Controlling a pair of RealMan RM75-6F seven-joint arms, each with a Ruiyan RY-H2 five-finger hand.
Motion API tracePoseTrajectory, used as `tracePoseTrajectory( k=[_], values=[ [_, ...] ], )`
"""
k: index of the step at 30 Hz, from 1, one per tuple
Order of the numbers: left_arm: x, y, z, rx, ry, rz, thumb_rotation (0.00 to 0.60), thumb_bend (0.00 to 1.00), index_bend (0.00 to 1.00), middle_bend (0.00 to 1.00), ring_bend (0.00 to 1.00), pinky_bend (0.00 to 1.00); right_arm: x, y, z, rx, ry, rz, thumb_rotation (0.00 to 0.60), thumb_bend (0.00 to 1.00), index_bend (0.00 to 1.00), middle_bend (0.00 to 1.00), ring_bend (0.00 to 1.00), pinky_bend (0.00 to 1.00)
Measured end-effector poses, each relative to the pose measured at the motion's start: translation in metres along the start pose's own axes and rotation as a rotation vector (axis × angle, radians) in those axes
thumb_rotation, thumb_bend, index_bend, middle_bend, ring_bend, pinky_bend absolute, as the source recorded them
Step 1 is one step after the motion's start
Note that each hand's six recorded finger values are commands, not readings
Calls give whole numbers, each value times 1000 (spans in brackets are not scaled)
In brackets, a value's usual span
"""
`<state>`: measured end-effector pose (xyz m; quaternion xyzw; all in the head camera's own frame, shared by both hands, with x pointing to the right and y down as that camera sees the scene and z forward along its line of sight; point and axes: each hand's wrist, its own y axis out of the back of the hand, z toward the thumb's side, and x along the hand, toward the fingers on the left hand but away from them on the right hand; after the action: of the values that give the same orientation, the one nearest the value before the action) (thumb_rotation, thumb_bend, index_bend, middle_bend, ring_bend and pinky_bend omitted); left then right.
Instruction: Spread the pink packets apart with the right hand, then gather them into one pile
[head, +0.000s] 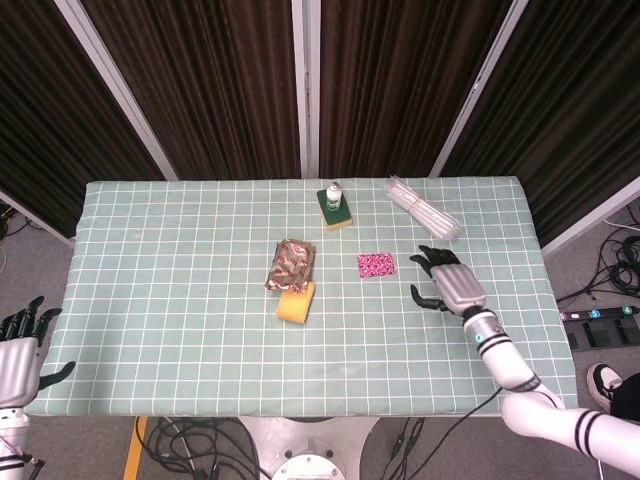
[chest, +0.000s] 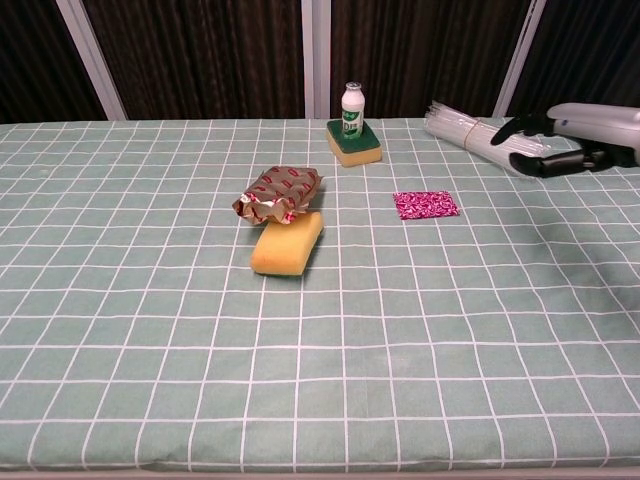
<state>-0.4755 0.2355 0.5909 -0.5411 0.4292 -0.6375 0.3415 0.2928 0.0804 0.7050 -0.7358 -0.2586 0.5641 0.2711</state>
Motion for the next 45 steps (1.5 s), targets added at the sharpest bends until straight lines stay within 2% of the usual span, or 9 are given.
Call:
tracePoseTrajectory(
  k=[3, 7, 22, 34, 45],
  values=[
    [-1, 1, -1, 1, 4, 1, 600, 123, 268, 180, 153, 165, -23, -4, 7, 8, -7, 23, 40, 483, 202, 0, 0, 0],
    [-2, 1, -4, 4, 12, -2, 600, 123, 268, 180, 153, 165, -50, -12, 16, 25, -12, 53, 33, 483, 204, 0, 0, 0],
    [0, 4, -4, 16, 15, 1, 600, 124, 268, 180, 153, 165, -98, -49, 31, 45, -40, 129, 32, 483, 205, 0, 0, 0],
    [-2, 6, -7, 22, 28, 0, 600, 124, 268, 180, 153, 165, -113, -62, 42, 72, -27, 149, 31, 484, 205, 0, 0, 0],
    [0, 5, -4, 21, 17, 1, 600, 123, 268, 180, 153, 165, -94, -68, 35, 103, 7, 161, 30, 483, 207, 0, 0, 0]
  ],
)
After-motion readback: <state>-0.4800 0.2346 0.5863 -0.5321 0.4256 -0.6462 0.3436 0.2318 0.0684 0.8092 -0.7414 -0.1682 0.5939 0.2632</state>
